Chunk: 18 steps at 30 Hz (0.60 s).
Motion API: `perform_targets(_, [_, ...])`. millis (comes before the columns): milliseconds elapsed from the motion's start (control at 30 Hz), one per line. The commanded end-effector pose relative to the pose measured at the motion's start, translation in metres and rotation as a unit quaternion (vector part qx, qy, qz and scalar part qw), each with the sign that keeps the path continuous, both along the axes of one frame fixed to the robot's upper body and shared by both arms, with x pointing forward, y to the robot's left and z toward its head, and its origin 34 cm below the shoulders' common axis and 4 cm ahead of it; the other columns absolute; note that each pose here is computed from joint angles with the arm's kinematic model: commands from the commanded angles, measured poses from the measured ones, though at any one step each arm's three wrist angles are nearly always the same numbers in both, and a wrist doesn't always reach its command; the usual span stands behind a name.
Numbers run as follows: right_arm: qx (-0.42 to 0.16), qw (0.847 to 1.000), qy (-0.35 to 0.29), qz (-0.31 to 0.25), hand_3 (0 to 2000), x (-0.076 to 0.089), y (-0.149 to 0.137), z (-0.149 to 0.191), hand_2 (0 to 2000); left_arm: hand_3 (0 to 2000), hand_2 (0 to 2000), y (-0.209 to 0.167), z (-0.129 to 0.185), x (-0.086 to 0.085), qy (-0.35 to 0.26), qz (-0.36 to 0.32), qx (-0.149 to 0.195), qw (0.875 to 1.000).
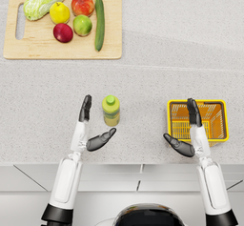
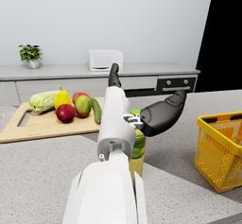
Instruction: Pick up the green tea and place it into the yellow basket
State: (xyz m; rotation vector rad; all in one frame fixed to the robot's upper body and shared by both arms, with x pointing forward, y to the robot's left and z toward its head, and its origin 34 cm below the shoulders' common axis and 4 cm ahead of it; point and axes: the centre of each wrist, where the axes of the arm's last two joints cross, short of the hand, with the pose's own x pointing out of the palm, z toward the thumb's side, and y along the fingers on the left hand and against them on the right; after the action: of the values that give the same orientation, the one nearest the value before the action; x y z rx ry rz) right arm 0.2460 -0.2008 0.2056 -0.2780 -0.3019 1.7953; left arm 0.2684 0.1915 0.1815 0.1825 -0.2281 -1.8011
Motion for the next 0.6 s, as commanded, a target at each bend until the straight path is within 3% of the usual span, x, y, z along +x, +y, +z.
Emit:
perform_targets(33, [-0.011, 0.999, -0.031, -0.019, 0, 0.000, -0.004, 0.013, 0, 0, 0, -0.002, -0.014, 0.018, 0.026, 0.013, 0.019, 0.999])
perform_targets(100, [-0.031, 0.998, -0.046, -0.029, 0, -0.001, -0.003, 0.016, 0, 0, 0, -0.005, -0.033, 0.025, 0.056, 0.017, 0.051, 0.997])
perform_targets(267, [-0.047, 0.997, -0.048, -0.025, 0, 0.000, 0.006, 0.014, 0, 0, 0, -0.014, -0.066, 0.056, 0.128, 0.029, 0.076, 0.988])
perform_targets(367, [-0.049, 0.998, -0.040, -0.020, 0, 0.001, 0.010, 0.009, 0, 0, 0, -0.019, -0.084, 0.075, 0.178, 0.037, 0.083, 0.980])
perform_targets(600, [-0.046, 0.998, -0.026, -0.017, 0, 0.002, 0.014, 0.002, 0, 0, 0, -0.035, -0.094, 0.097, 0.229, 0.035, 0.092, 0.968])
